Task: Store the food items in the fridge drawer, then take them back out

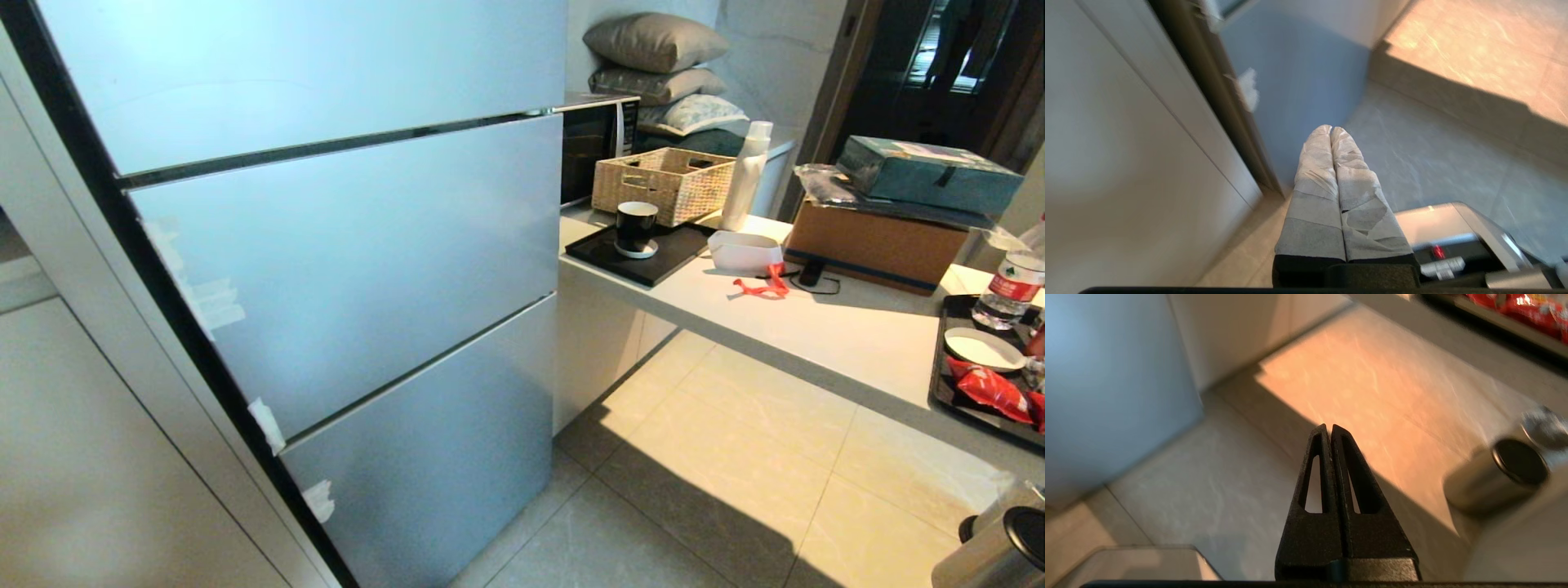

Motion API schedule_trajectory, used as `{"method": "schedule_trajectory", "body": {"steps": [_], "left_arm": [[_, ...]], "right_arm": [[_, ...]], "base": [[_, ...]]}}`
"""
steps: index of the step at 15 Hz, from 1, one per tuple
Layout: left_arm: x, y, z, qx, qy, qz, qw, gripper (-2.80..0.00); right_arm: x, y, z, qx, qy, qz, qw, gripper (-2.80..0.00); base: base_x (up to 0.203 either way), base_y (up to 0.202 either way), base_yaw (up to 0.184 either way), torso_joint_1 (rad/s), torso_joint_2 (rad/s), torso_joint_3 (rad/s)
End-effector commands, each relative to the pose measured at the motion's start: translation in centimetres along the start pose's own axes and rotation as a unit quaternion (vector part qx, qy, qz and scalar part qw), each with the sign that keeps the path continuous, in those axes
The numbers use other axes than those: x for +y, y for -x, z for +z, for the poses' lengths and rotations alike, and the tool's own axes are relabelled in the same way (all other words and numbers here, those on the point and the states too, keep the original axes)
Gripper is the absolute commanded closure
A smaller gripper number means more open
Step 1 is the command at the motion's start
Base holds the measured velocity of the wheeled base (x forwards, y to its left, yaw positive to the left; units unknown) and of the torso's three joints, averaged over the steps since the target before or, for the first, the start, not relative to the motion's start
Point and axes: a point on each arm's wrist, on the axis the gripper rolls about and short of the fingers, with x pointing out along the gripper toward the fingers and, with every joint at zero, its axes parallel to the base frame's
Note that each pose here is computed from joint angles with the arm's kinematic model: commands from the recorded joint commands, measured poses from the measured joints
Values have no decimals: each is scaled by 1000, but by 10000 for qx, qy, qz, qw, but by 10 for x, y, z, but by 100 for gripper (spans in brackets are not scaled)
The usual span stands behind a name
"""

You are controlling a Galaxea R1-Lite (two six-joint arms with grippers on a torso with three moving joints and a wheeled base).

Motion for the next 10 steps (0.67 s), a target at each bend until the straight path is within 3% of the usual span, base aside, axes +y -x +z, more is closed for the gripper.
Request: {"method": "schedule_trajectory", "body": {"steps": [1, 3, 5, 6, 8, 10], "left_arm": [[0, 3, -2, -159, 10, 159, 9997, 0], [-2, 12, -6, -795, -115, 195, 9966, 0], [-3, 18, -10, -1380, -279, 190, 9899, 0], [-3, 17, -10, -1434, -246, 226, 9891, 0], [-2, 17, -10, -1436, 384, 337, 9883, 0], [-2, 16, -10, -1440, 446, 357, 9879, 0]], "right_arm": [[1, 5, -7, -330, 32, 115, 9994, 0], [1, 11, -14, -814, 23, 233, 9964, 0], [2, 11, -17, -927, -252, 327, 9948, 0], [2, 11, -17, -919, -327, 303, 9948, 0], [2, 11, -17, -915, -331, 297, 9948, 0], [2, 11, -17, -914, -340, 285, 9948, 0]], "base": [[0, 0, 0, 0, 0, 0], [0, 0, 0, 0, 0, 0], [0, 0, 0, 0, 0, 0], [0, 0, 0, 0, 0, 0], [0, 0, 0, 0, 0, 0], [0, 0, 0, 0, 0, 0]]}}
